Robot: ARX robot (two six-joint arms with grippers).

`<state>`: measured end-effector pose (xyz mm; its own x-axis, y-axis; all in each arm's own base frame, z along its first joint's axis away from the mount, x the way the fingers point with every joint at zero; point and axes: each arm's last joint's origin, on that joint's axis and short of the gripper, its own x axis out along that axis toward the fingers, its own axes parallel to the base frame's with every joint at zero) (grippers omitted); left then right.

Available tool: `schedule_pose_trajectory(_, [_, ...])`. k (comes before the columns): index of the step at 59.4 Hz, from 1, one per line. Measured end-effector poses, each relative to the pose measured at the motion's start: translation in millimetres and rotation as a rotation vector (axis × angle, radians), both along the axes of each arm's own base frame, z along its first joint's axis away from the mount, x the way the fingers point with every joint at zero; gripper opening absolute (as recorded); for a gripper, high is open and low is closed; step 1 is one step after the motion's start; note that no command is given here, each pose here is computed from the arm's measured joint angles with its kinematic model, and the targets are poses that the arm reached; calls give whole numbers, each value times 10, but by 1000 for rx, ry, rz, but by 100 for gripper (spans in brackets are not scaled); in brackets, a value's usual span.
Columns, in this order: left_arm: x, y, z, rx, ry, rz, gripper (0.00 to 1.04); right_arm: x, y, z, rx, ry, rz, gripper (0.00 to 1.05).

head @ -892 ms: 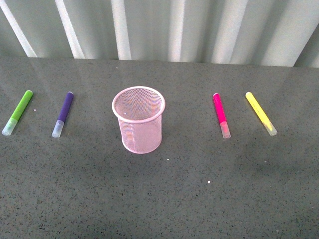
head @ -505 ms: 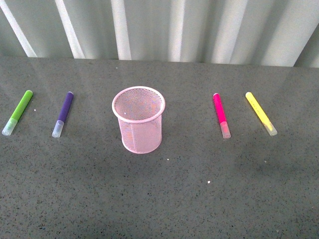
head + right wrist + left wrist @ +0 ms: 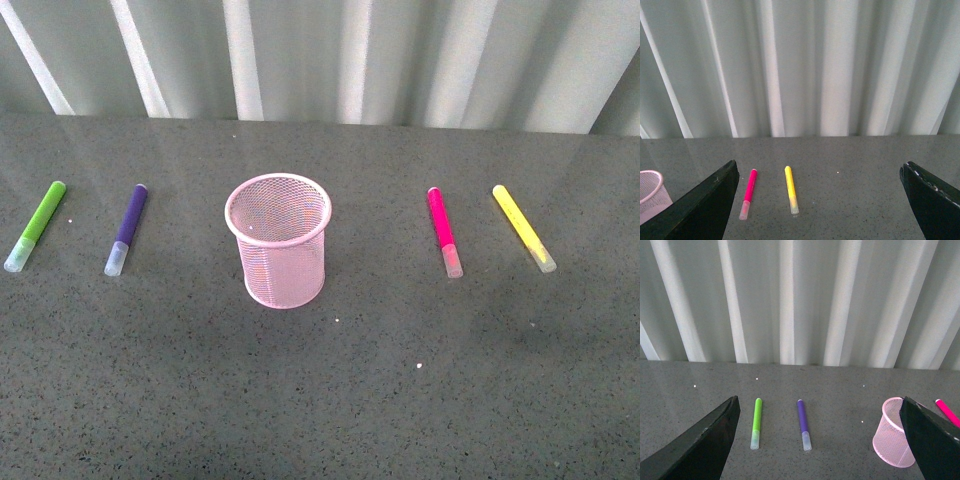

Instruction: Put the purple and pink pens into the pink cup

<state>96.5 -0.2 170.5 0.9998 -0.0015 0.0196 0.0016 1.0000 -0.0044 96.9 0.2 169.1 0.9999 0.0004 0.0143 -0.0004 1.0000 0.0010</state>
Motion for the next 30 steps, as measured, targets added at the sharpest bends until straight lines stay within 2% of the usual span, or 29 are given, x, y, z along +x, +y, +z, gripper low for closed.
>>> schedule_pose_trajectory(25, [0,0,0,0,0,1,98,0,0,0,0,0,0,98])
schedule_pose_trajectory(30, [10,11,-33,-113,197,133,98,0,0,0,0,0,0,98])
